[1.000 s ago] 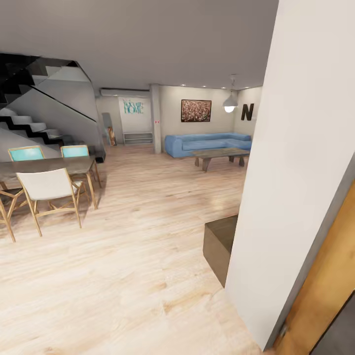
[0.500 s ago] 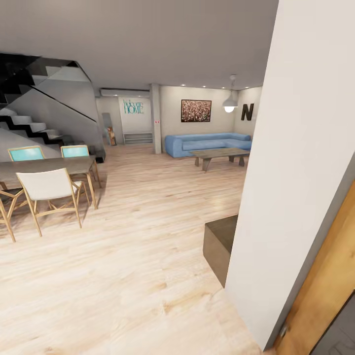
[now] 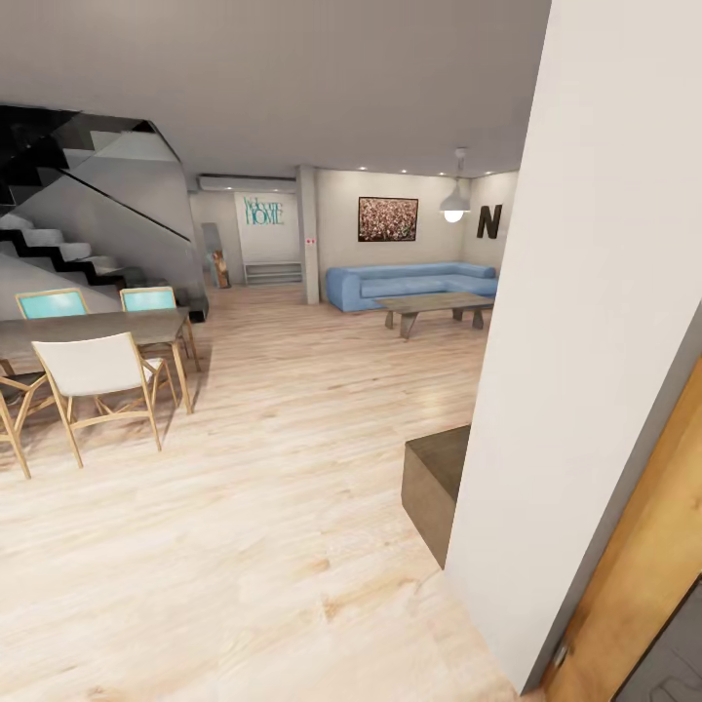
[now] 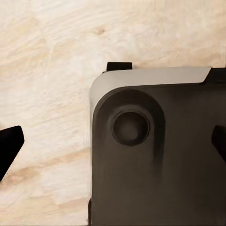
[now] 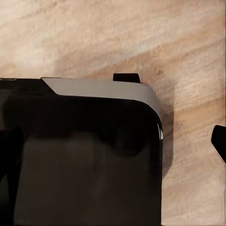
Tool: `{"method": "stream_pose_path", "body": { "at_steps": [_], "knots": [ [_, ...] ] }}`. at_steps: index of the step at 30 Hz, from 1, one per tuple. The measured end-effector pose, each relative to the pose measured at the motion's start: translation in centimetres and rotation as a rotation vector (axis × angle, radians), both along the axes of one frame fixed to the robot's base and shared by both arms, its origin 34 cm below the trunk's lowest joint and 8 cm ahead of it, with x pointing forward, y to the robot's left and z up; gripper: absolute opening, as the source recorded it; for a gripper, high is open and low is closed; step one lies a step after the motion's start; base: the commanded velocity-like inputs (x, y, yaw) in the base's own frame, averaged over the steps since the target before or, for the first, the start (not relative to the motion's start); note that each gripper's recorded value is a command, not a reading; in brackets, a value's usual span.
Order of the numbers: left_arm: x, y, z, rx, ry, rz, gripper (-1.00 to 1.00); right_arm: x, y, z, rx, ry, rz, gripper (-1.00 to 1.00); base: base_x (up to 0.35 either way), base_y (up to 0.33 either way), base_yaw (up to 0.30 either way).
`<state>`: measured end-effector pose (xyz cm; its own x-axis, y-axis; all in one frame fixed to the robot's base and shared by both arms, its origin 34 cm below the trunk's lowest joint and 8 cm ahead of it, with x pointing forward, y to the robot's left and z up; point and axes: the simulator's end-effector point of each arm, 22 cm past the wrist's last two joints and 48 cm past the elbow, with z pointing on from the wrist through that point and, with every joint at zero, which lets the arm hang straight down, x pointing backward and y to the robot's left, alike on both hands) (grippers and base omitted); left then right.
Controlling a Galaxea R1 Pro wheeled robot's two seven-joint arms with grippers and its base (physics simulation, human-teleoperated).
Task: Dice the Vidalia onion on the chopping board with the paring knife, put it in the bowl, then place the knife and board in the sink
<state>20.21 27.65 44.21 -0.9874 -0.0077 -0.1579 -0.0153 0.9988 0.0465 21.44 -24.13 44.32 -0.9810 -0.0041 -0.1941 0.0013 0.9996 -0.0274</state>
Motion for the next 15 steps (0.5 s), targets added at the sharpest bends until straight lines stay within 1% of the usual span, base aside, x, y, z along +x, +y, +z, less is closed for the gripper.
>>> {"method": "stream_pose_path", "body": {
  "at_steps": [1,2,3,4,5,6,8,9,11,15],
  "knots": [
    [0.3,0.3,0.1,0.007,-0.007,0.001,1.0,0.4,-0.2,0.1,-0.006,-0.011,-0.001,1.0,0.0,0.0,0.0],
    [3.5,1.0,0.6,0.034,-0.077,0.006,1.0,3.6,-0.7,0.7,-0.025,-0.086,-0.009,1.0,0.0,0.0,0.0],
    [10.1,1.2,2.5,0.039,-0.22,0.005,1.0,10.2,-0.8,2.7,-0.025,-0.229,-0.014,1.0,0.0,0.0,0.0],
    [18.7,1.2,6.6,0.044,-0.42,0.005,1.0,18.8,-0.8,7.0,-0.021,-0.434,-0.022,1.0,0.0,0.0,0.0],
    [20.3,1.3,7.6,0.045,-0.46,0.007,1.0,22.1,-0.7,9.3,-0.019,-0.521,-0.023,1.0,0.0,0.0,0.0],
    [20.0,1.4,7.4,0.047,-0.454,0.009,1.0,21.3,-0.6,8.7,-0.018,-0.504,-0.023,1.0,0.0,0.0,0.0],
    [19.4,1.4,7.1,0.048,-0.447,0.012,1.0,21.8,-0.4,9.2,-0.014,-0.535,-0.024,1.0,0.0,0.0,0.0],
    [19.3,1.5,7.0,0.05,-0.453,0.013,1.0,22.0,-0.3,9.4,-0.013,-0.551,-0.025,1.0,0.0,0.0,0.0],
    [19.1,1.5,7.0,0.051,-0.466,0.014,1.0,22.1,-0.3,9.5,-0.013,-0.561,-0.026,1.0,0.0,0.0,0.0],
    [18.5,1.6,6.8,0.049,-0.485,0.029,1.0,21.9,-0.5,9.4,-0.015,-0.565,-0.026,1.0,0.0,0.0,0.0]
  ]
}}
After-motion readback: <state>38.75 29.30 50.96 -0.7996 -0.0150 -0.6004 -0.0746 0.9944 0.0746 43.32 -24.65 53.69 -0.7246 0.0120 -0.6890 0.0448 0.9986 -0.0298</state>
